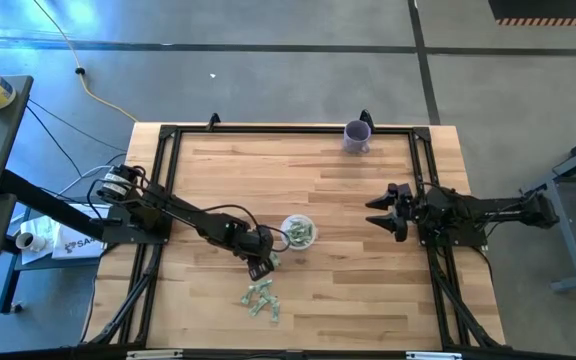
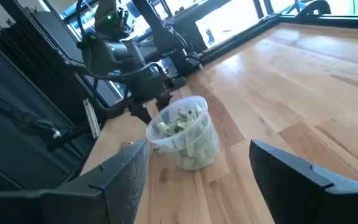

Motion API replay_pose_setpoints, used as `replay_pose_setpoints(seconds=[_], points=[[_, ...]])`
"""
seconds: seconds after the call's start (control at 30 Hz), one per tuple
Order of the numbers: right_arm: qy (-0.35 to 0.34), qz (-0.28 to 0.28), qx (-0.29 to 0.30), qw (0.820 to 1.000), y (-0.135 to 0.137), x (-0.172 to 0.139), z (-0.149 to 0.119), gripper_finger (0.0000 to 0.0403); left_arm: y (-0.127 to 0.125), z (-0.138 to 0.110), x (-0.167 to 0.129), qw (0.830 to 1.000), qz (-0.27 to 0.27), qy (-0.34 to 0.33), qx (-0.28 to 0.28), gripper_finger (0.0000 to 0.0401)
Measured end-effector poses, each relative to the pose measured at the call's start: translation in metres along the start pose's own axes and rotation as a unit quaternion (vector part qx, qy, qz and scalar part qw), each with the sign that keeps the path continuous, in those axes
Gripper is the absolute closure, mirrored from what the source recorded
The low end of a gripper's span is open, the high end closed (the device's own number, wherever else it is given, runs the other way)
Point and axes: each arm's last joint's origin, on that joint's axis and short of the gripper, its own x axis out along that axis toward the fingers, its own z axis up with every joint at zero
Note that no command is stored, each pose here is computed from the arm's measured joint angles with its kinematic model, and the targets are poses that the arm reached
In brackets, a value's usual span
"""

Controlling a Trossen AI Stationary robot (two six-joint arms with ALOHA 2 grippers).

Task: Pick and place Stevia / Truvia into bins
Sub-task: Put the stevia packet into the bin

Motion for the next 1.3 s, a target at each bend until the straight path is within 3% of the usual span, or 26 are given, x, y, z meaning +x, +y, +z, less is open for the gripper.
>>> replay_pose_setpoints(seconds=[0.13, 0.23, 0.4, 0.6, 0.77, 0.97, 1.13, 1.3], points=[[0.001, 0.000, 0.000, 1.000, 0.000, 0.000, 0.000, 0.0132, -0.002, -0.001, 0.000, 0.999, 0.008, -0.011, 0.033, 0.0249], [0.002, 0.000, 0.000, 1.000, 0.000, 0.000, 0.000, 0.0132, -0.007, -0.005, -0.002, 0.990, 0.041, -0.035, 0.133, 0.0249], [0.002, 0.000, 0.000, 1.000, 0.000, 0.000, 0.000, 0.0132, -0.029, -0.009, -0.013, 0.941, 0.069, -0.071, 0.324, 0.0249], [0.003, 0.000, 0.000, 1.000, 0.000, 0.000, -0.001, 0.0132, -0.053, -0.003, -0.027, 0.880, 0.054, -0.097, 0.462, 0.0249], [0.003, 0.000, 0.000, 1.000, 0.000, 0.000, -0.001, 0.0132, -0.050, 0.004, -0.022, 0.859, 0.038, -0.091, 0.502, 0.0237], [0.004, 0.000, 0.000, 1.000, 0.000, 0.000, -0.001, 0.0132, -0.039, 0.010, -0.005, 0.836, 0.048, -0.060, 0.543, 0.0179], [0.004, 0.000, 0.000, 1.000, 0.000, 0.000, -0.001, 0.0132, -0.024, 0.019, 0.007, 0.846, 0.039, -0.030, 0.531, 0.0162], [0.004, -0.001, 0.000, 1.000, 0.000, 0.000, -0.001, 0.0132, -0.011, 0.020, 0.008, 0.863, 0.020, 0.018, 0.504, 0.0235]])
